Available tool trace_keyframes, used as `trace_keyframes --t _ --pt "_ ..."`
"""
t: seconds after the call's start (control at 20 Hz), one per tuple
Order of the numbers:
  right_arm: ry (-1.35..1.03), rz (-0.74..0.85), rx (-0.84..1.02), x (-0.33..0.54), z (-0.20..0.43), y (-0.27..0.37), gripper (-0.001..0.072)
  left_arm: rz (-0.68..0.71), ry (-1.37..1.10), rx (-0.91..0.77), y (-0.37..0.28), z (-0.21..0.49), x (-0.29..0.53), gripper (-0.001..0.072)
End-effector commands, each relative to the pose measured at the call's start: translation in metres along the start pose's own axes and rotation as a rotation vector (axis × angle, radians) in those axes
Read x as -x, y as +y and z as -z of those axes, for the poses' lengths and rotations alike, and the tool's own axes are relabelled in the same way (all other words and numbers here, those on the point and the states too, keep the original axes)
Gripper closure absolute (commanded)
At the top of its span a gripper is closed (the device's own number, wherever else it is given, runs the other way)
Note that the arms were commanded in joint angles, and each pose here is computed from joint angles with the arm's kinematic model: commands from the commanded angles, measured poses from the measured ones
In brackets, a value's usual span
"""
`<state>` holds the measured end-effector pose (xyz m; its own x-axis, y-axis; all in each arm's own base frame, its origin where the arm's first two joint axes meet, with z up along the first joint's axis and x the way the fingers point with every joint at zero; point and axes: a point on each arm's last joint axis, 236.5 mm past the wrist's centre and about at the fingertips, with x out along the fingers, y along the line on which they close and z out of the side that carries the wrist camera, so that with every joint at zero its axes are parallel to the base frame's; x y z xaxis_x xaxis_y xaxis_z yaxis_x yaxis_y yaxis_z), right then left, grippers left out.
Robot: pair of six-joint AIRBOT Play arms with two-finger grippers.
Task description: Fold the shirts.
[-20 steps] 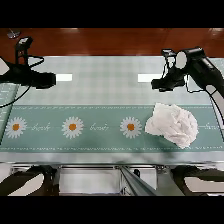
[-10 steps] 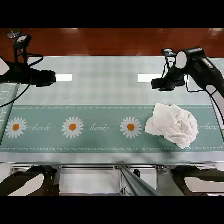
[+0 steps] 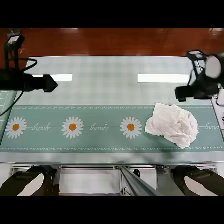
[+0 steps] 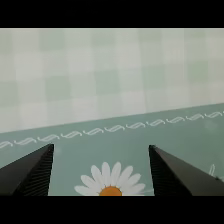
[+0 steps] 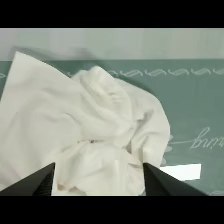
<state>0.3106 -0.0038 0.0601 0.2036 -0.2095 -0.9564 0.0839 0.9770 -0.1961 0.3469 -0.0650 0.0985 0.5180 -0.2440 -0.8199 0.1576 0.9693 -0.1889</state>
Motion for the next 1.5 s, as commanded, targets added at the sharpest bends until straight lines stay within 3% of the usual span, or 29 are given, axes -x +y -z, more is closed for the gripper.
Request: trace_keyframes --t 0.0,0.2,0.4,0.45,0.55,0.75,0.95,1.35,1.45 --pt "-0.104 -0.051 -0.209 -0.020 0.052 -0.006 0.0084 0.092 -0.031 0.033 -0.026 0.055 0.011 0.0006" --pt "-0.007 -0.139 -0.240 -0.089 0.096 0.029 0.0084 0.095 0.037 0.145 -0.021 0.113 -0.022 0.0006" --pt "0.074 -0.113 -0.212 -0.126 0.091 0.036 0.0103 0.090 0.060 0.166 -0.017 0.117 -0.035 0.0006" --pt "0.100 -0.116 -0.217 -0.131 0.090 0.037 0.0202 0.093 0.065 0.172 -0.018 0.117 -0.037 0.0006" --pt "0.111 -0.163 -0.172 -0.129 0.080 0.044 0.0681 0.092 0.081 0.172 -0.017 0.119 -0.041 0.0006" --pt "-0.101 -0.205 -0.105 -0.051 0.005 0.023 0.0685 0.054 0.074 0.134 -0.003 0.107 -0.026 0.0006" --pt "-0.577 -0.257 -0.055 0.124 -0.078 -0.003 0.0686 0.028 -0.002 0.110 0.005 0.079 0.008 0.0006" --pt "-1.116 -0.365 0.105 0.373 -0.075 -0.017 0.0687 0.102 -0.020 0.121 -0.018 0.098 0.022 0.0006" --pt "-1.196 -0.459 0.172 0.411 -0.061 0.000 0.0687 0.101 -0.023 0.122 -0.018 0.097 0.022 0.0007"
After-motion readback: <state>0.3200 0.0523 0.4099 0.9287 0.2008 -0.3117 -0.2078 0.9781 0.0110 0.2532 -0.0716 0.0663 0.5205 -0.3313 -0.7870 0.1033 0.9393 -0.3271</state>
